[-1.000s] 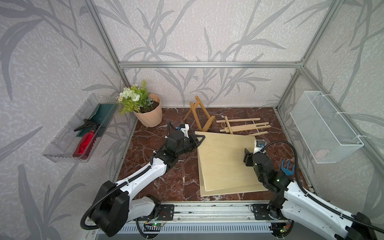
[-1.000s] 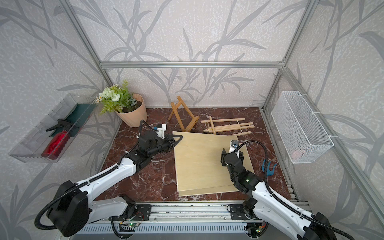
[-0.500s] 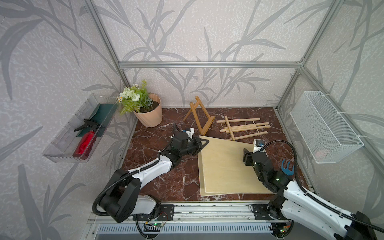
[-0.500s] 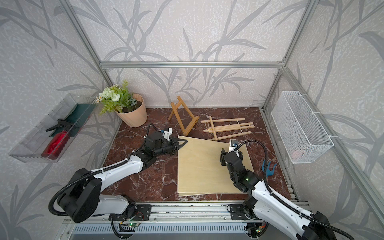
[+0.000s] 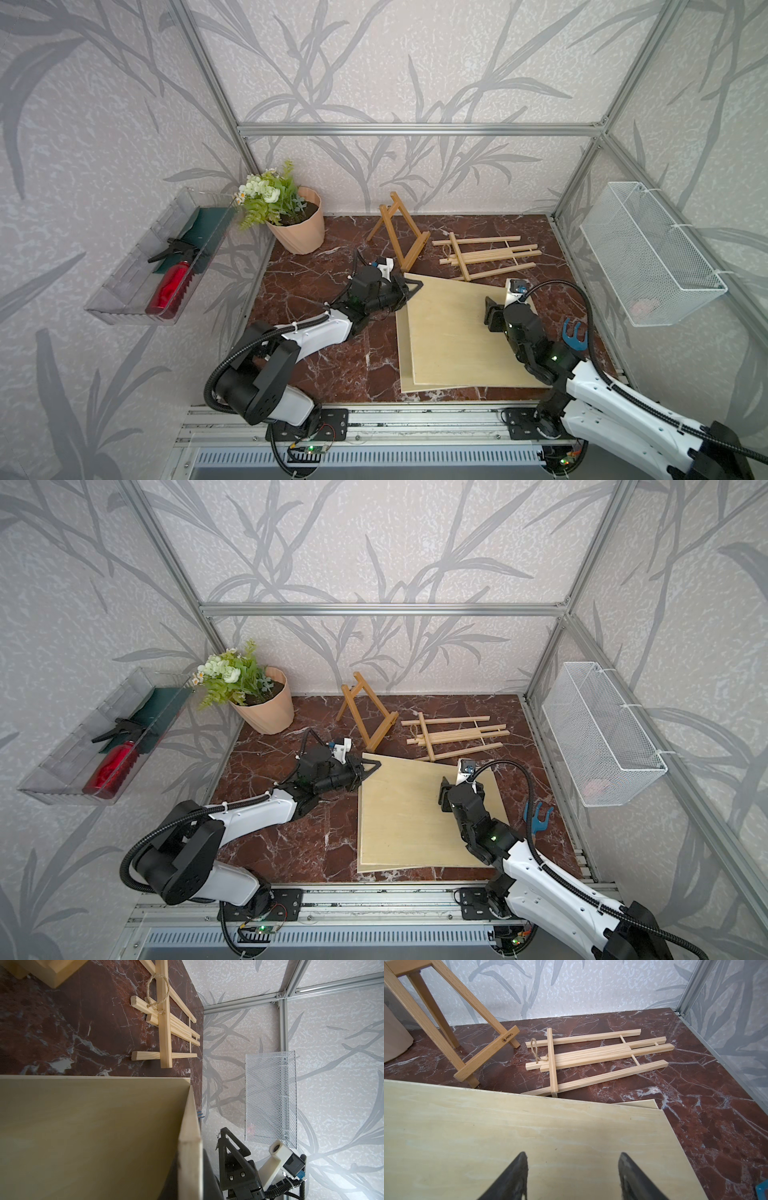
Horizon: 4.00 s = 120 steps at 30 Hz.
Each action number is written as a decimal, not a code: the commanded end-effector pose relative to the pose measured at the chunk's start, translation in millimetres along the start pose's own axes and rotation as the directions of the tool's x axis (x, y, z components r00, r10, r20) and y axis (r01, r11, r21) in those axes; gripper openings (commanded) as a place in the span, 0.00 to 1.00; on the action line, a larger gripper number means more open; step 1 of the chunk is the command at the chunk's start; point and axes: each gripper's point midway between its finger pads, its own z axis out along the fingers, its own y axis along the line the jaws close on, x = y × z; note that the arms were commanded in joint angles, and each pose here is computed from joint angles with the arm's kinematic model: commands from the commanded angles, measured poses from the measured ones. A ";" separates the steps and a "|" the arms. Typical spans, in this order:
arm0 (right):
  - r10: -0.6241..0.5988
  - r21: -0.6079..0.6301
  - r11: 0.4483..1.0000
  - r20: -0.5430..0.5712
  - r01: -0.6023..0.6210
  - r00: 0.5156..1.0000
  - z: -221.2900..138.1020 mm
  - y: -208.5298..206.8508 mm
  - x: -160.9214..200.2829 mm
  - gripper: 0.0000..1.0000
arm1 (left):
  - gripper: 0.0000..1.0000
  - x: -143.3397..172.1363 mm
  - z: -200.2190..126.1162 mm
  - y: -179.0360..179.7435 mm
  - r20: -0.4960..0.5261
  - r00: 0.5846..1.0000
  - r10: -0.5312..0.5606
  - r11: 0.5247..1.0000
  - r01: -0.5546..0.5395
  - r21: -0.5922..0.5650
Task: Disassemble the easel
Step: Place the drawing board on the drawing board, then pick up the easel at the center of the board.
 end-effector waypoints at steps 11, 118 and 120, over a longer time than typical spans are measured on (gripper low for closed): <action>0.035 -0.023 0.999 0.014 -0.034 0.999 -0.1 5.7 -9.1 0.68 | 0.03 -6.5 2.3 56.8 0.008 0.999 0.035 0.987 -0.033 -0.160; -0.162 -0.743 0.651 0.063 0.154 0.985 201.1 292.0 -67.4 0.64 | 0.99 13.5 -166.9 114.8 0.271 0.872 0.406 0.848 -0.249 -0.468; -0.161 -0.744 0.651 0.054 0.147 0.985 206.0 294.0 -65.4 0.63 | 0.99 14.0 -163.7 115.8 0.259 0.876 0.406 0.846 -0.253 -0.469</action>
